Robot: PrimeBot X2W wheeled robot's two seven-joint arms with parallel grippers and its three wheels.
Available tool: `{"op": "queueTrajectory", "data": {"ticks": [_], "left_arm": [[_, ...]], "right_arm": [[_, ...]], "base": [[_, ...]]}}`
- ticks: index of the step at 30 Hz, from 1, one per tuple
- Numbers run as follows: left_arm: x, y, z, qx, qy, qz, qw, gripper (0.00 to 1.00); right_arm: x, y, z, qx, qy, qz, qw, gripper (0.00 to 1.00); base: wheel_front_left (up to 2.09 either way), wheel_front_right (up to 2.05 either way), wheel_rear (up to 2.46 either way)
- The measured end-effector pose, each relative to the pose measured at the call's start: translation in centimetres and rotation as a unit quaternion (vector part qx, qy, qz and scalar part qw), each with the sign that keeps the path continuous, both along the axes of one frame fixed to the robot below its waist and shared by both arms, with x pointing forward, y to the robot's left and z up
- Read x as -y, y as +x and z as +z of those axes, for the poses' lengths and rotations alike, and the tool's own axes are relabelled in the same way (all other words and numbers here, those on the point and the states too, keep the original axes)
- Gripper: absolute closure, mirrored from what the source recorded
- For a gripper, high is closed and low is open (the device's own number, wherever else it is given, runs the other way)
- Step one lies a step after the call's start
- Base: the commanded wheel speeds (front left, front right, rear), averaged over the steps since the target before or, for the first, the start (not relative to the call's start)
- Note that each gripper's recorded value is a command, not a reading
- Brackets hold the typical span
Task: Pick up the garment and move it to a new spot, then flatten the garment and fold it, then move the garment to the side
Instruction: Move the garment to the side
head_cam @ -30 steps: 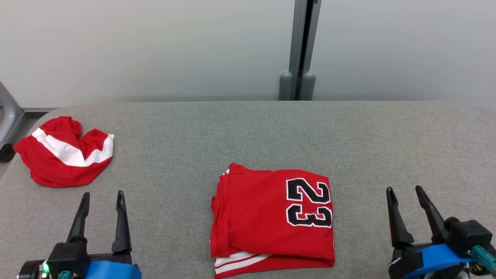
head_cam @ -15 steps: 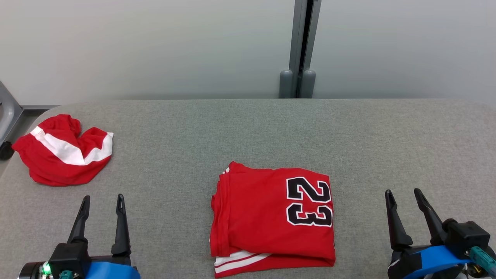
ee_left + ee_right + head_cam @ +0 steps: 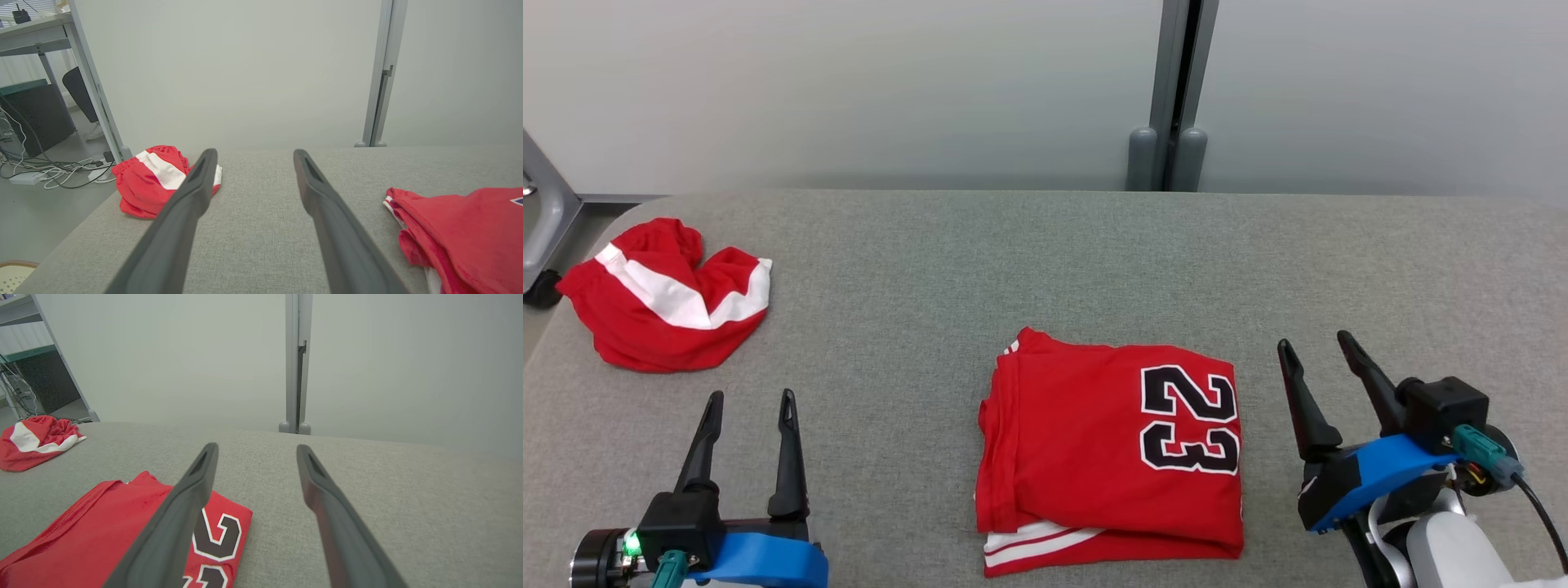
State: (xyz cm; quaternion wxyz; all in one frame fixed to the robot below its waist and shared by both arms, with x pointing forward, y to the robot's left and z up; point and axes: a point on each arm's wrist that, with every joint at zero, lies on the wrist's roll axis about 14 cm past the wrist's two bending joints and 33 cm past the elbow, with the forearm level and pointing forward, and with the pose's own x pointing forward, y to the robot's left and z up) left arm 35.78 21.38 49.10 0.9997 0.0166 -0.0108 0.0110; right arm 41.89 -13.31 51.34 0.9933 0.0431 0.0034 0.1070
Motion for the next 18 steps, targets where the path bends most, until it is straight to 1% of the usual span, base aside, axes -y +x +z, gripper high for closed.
{"op": "queueTrajectory", "data": {"ticks": [7,13,18], "left_arm": [[-0.4,0.1,-0.7,-0.010,-0.001,0.007,1.000,0.00],[-0.4,0.5,-1.1,-0.017,-0.001,0.011,1.000,0.00],[-0.3,0.8,-1.5,-0.023,-0.004,0.013,1.000,0.00]], "right_arm": [[-1.8,0.6,-4.8,-0.097,-0.011,0.033,0.995,0.00],[-3.2,0.0,-9.3,-0.175,-0.009,0.054,0.983,0.00],[-4.0,-0.4,-11.6,-0.214,-0.007,0.066,0.974,0.00]], "base": [[0.00,0.00,0.00],[0.00,0.00,0.00],[0.00,0.00,0.00]]}}
